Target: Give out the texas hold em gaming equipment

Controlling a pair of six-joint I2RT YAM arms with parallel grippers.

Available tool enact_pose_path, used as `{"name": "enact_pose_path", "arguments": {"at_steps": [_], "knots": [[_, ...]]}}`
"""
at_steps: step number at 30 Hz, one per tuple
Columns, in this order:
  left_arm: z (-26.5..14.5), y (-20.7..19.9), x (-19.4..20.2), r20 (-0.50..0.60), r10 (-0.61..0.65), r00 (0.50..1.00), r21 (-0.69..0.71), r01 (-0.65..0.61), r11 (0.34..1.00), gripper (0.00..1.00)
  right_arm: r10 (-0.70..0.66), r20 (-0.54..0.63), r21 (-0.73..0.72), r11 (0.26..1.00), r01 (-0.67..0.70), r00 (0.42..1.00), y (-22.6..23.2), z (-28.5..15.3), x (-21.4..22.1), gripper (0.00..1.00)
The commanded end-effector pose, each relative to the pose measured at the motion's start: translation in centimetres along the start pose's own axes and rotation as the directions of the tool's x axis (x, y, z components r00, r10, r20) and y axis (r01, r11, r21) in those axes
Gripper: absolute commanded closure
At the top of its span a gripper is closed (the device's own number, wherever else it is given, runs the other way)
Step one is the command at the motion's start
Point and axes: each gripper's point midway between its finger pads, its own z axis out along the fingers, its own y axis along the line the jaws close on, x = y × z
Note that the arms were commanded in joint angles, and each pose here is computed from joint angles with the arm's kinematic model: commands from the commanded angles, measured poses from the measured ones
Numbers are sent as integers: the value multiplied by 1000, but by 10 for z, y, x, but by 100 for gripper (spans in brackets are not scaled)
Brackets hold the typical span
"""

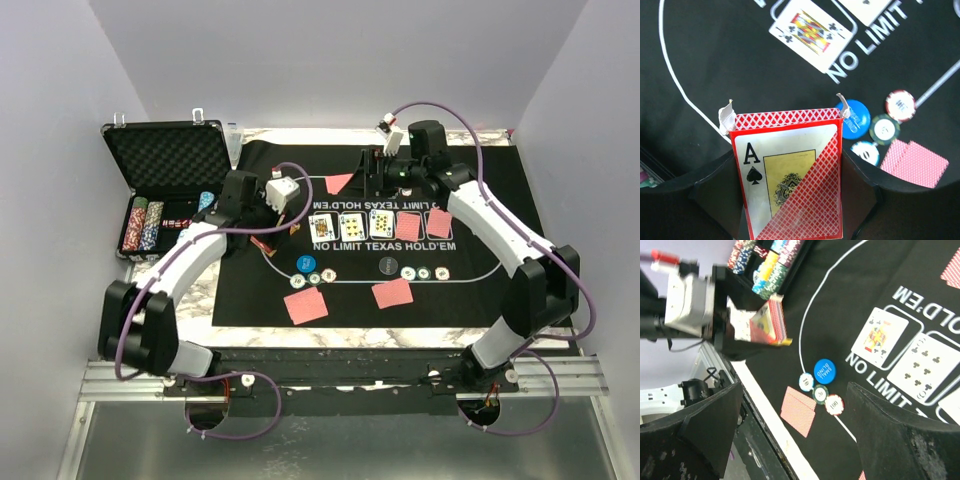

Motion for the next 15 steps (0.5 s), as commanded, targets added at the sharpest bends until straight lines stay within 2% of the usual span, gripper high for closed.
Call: {"name": "enact_pose_path", "arguments": {"at_steps": [1, 9, 15], "knots": [[18, 40, -23, 19, -77, 997, -72, 78, 994, 86, -65, 11, 70, 996, 64, 998, -5, -27, -7, 12], [50, 61, -11, -50, -157, 986, -76, 153, 985, 80, -78, 28, 102, 992, 75, 997, -9, -41, -6, 12], [62, 69, -2, -56, -195, 979, -84, 190, 978, 77, -84, 26, 114, 990, 81, 996, -10, -45, -4, 13]]}}
